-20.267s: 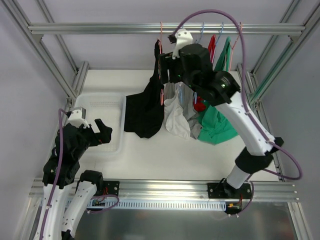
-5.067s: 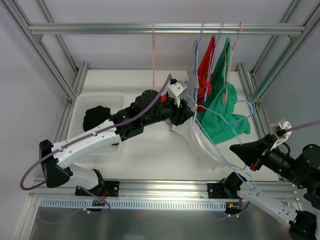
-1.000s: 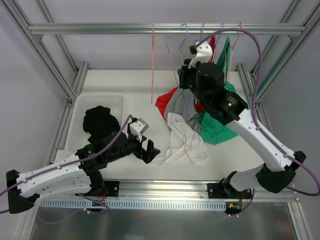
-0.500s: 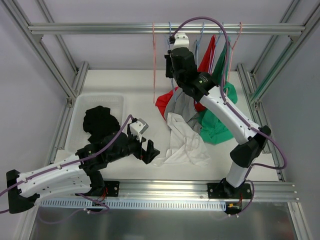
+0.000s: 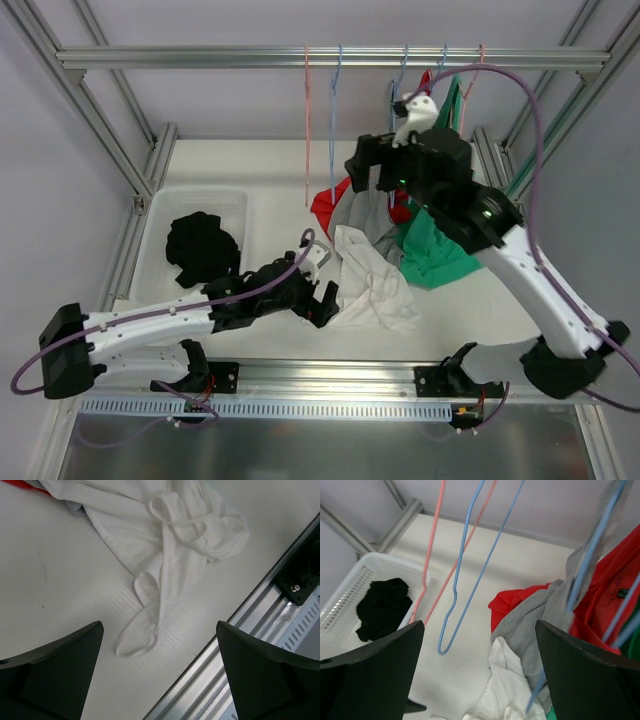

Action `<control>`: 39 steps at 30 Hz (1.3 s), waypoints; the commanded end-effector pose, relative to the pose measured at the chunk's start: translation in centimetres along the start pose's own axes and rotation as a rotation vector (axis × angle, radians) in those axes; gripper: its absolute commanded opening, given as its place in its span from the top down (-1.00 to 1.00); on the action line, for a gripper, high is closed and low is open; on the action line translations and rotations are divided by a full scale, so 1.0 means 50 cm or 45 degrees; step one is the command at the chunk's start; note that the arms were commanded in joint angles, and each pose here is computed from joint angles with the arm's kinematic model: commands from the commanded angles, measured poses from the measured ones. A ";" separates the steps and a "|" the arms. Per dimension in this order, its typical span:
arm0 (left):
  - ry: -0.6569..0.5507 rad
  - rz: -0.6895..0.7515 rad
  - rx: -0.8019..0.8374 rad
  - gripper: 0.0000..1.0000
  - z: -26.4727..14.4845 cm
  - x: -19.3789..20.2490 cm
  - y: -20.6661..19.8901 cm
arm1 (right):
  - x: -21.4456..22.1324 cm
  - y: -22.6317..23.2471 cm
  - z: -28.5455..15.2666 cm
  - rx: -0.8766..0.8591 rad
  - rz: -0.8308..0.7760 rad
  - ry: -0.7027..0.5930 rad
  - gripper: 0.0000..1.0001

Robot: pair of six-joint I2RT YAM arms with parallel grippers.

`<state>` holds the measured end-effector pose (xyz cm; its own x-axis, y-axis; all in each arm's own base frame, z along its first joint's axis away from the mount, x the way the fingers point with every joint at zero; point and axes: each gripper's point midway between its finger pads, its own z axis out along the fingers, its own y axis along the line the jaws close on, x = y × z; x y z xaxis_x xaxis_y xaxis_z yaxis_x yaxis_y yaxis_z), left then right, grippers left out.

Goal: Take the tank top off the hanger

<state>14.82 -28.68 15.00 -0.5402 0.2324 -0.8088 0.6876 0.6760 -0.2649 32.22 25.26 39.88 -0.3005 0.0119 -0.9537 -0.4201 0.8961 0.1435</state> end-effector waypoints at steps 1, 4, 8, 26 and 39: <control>-0.109 -0.023 -0.036 -0.97 0.046 -0.074 -0.039 | -0.063 -0.014 -0.167 -0.113 -0.014 -0.165 -0.99; -0.067 -0.043 -0.133 -0.97 0.104 -0.076 -0.039 | -0.032 -0.057 -0.269 -0.098 -0.032 -0.192 -0.99; -0.013 -0.088 -0.293 -0.97 0.198 -0.062 -0.022 | 0.010 -0.101 -0.385 -0.109 0.019 -0.297 -0.99; 0.174 -0.132 -0.627 0.07 0.379 0.061 0.034 | 0.129 -0.116 -0.480 -0.234 0.080 -0.277 -0.99; -0.157 -0.116 -0.716 1.00 0.063 -0.072 0.082 | 0.121 -0.124 -0.499 -0.236 0.100 -0.346 -0.99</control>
<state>20.00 -31.35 9.16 -0.5973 0.1948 -0.7780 0.3312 0.9434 -0.0180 11.65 8.66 38.71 -0.1370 0.1784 -0.9744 -0.5531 0.8023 0.2246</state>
